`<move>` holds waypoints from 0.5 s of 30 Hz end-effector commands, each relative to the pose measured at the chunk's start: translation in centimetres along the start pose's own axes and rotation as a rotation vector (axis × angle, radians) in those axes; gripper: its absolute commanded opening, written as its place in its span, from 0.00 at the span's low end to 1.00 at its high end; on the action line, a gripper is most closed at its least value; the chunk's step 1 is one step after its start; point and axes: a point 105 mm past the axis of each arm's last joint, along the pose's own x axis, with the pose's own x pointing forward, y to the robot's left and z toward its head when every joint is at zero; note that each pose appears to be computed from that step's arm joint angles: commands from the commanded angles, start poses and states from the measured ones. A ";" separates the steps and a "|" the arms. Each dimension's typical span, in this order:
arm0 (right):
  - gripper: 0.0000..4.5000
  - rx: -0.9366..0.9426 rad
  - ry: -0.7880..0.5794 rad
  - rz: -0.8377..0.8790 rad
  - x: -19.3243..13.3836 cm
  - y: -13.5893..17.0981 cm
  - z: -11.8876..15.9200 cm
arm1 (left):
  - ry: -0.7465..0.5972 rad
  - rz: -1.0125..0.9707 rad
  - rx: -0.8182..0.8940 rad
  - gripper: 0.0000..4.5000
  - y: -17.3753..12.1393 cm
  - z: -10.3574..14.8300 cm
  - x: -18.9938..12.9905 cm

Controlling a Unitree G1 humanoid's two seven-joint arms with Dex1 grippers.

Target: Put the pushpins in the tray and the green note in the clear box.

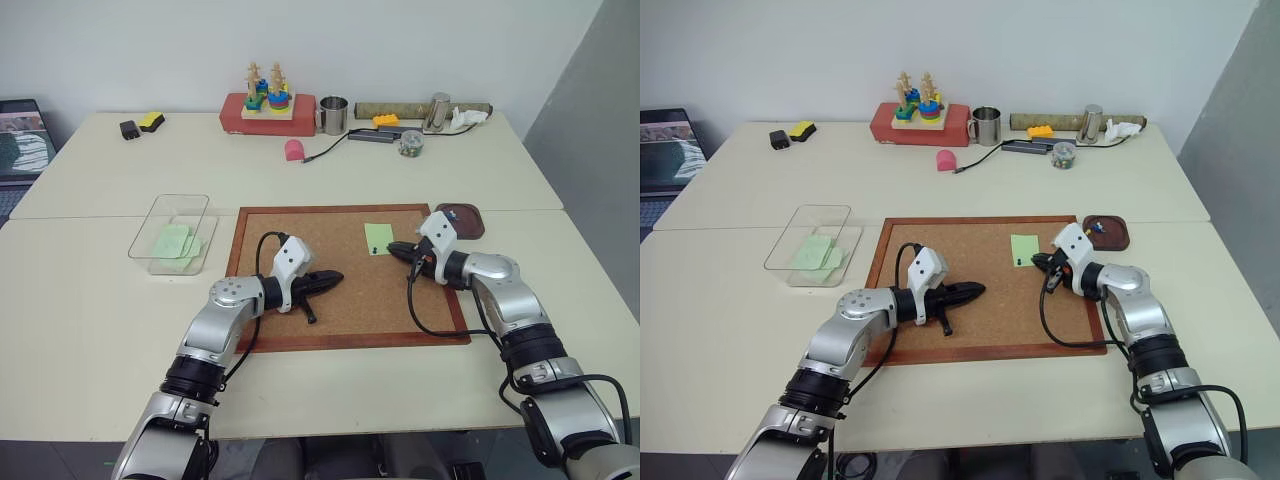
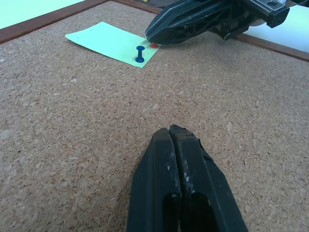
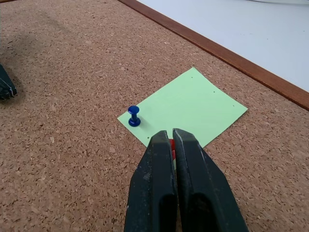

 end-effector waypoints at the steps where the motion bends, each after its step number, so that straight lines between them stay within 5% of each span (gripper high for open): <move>1: 0.01 -0.025 -0.095 0.002 -0.7 -0.3 2.7 | -0.001 -0.010 0.013 0.00 -0.3 0.2 0.1; 15: 0.01 0.008 -0.176 0.017 -2.8 -0.2 5.5 | 0.020 -0.025 0.020 0.00 -0.6 -0.2 0.1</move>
